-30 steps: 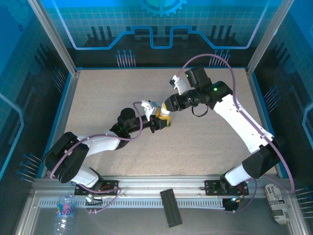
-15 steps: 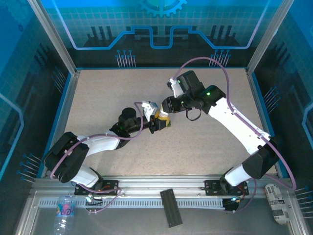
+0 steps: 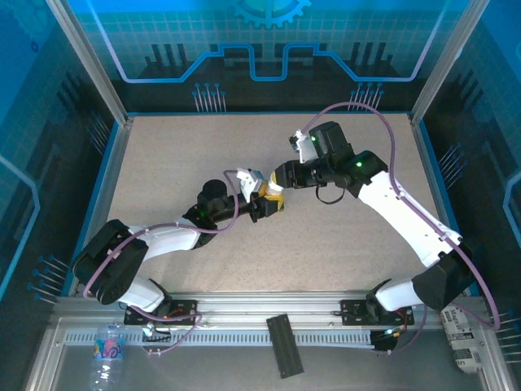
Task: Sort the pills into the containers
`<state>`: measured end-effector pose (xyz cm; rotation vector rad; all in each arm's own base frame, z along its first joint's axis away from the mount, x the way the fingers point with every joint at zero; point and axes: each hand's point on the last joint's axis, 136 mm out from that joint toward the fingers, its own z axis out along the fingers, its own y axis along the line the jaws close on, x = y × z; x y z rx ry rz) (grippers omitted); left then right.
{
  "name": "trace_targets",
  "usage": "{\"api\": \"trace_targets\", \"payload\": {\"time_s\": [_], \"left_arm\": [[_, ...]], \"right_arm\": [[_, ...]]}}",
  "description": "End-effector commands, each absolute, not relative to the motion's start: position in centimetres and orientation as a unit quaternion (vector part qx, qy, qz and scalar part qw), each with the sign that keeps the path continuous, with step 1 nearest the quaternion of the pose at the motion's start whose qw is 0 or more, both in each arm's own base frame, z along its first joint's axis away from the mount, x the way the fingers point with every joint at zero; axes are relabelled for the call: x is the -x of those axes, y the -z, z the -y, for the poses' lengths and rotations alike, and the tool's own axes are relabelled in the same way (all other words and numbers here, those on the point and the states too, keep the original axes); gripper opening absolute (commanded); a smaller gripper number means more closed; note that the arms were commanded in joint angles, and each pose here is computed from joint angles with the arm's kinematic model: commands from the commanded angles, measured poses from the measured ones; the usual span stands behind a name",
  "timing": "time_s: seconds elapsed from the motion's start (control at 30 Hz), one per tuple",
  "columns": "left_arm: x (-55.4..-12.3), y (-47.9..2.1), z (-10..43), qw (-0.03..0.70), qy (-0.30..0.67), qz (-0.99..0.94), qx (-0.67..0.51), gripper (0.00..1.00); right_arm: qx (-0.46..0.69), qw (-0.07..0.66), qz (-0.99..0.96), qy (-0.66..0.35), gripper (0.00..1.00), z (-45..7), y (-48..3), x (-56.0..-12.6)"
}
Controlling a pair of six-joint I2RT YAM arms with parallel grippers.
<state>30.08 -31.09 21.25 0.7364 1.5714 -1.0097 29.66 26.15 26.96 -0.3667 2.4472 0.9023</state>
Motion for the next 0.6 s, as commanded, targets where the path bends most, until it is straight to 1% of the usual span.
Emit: {"api": "trace_targets", "payload": {"time_s": [0.0,0.1,0.17,0.33,0.57], "left_arm": [[-28.9,-27.3,31.4,0.601,0.444,-0.575,-0.332,0.00],[-28.8,-27.3,31.6,0.598,0.443,-0.576,-0.339,0.00],[-28.7,-27.3,31.6,0.596,0.442,-0.575,-0.344,0.00],[-28.6,-27.4,31.6,0.597,0.441,-0.574,-0.345,0.00],[-28.5,-27.6,31.6,0.598,0.442,-0.572,-0.346,0.00]], "right_arm": [[0.122,0.235,-0.906,-0.331,0.38,-25.5,-26.2,-29.4],[0.127,0.238,-0.906,-0.326,0.40,-25.4,-26.6,-29.4],[0.130,0.242,-0.906,-0.322,0.43,-25.3,-26.9,-29.5],[0.134,0.251,-0.907,-0.310,0.56,-25.1,-27.5,-29.9],[0.137,0.252,-0.908,-0.306,0.60,-25.3,-27.4,-30.1]]}}
